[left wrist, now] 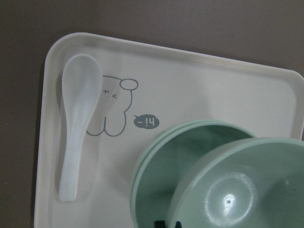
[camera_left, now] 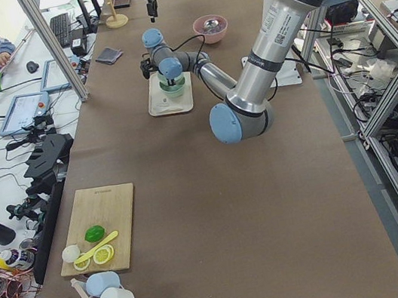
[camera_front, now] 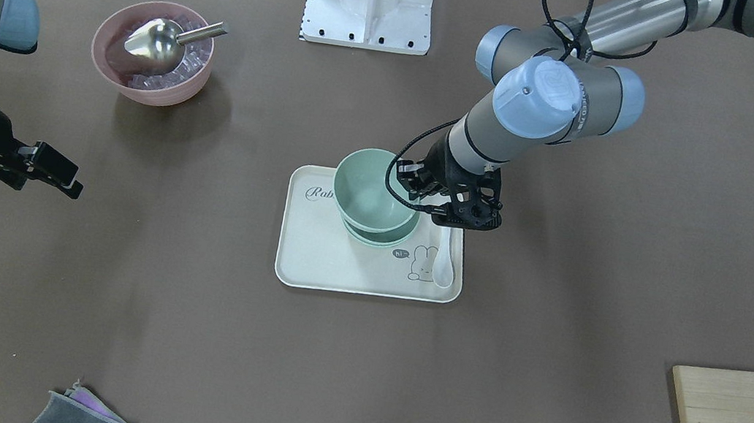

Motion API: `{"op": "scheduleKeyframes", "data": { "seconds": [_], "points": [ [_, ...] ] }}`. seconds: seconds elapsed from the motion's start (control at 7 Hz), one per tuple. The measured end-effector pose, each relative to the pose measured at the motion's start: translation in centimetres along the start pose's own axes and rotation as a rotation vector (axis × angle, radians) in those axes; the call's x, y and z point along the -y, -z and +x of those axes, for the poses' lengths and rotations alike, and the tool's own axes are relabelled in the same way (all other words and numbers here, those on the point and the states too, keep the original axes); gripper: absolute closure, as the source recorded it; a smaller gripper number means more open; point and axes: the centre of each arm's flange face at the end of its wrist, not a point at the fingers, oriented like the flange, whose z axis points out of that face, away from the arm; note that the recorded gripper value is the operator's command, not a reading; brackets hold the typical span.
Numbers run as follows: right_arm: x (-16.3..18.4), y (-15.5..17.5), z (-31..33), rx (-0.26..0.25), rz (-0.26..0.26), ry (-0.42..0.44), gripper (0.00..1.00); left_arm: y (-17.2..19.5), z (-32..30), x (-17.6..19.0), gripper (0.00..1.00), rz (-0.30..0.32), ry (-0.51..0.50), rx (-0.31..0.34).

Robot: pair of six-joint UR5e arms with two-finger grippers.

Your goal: Stack green bowls together

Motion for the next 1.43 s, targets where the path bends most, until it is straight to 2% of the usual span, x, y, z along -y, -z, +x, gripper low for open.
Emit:
{"op": "scheduleKeyframes", "data": {
  "seconds": [0.43, 0.71, 0.86, 1.14, 1.43],
  "points": [
    [0.0, 0.3, -0.1, 0.004, 0.002, 0.001, 0.0, -0.1, -0.2, 0.6, 0.02, 0.032, 0.001, 0.009],
    [0.4, 1.1, 0.6, 0.009, 0.009, -0.002, 0.0, 2.0, -1.2, 1.1, 0.02, 0.038, 0.006, -0.011],
    [0.8, 1.8, 1.8, 0.009, 0.016, 0.007, 0.0, 4.3, -3.4, 1.3, 0.02, 0.041, 0.009, -0.028],
    [1.6, 3.7, 7.9, -0.024, 0.033, 0.069, 0.0, 9.9, -10.8, -0.3, 0.02, 0.076, -0.065, -0.032],
    [2.8, 6.6, 14.3, -0.094, 0.031, 0.148, 0.0, 13.8, -21.3, -2.7, 0.02, 0.128, -0.169, 0.058]
  ]
}}
